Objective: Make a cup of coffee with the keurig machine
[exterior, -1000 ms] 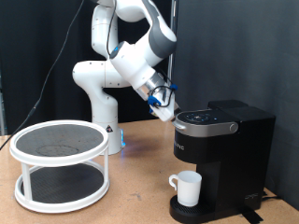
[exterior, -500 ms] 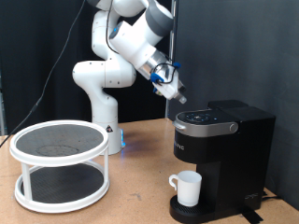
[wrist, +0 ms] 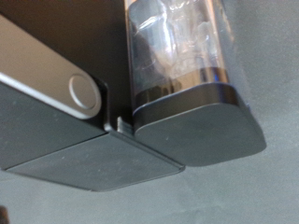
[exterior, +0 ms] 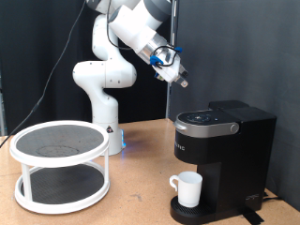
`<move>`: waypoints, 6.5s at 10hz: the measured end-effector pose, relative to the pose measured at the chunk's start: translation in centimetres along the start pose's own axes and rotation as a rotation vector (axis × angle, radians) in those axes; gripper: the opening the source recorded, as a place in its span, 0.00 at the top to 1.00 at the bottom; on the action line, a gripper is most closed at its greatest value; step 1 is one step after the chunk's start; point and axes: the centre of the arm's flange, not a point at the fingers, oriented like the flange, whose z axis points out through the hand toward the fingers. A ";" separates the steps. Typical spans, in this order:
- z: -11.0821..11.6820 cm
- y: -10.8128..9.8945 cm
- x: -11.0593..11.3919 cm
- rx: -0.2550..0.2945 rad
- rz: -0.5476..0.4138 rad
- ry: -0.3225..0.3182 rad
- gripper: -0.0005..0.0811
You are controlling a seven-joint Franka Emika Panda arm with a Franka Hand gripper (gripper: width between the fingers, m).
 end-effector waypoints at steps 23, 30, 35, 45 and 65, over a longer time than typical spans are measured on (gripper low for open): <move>4.2 1.6 -14.8 0.512 -0.623 0.596 0.09; 5.1 -0.1 -14.7 0.529 -0.645 0.628 0.21; 5.6 -1.9 -15.0 0.540 -0.602 0.637 0.84; 9.3 -5.0 -15.1 0.453 -0.584 0.704 0.99; 10.8 -5.4 -14.8 0.396 -0.653 0.795 0.99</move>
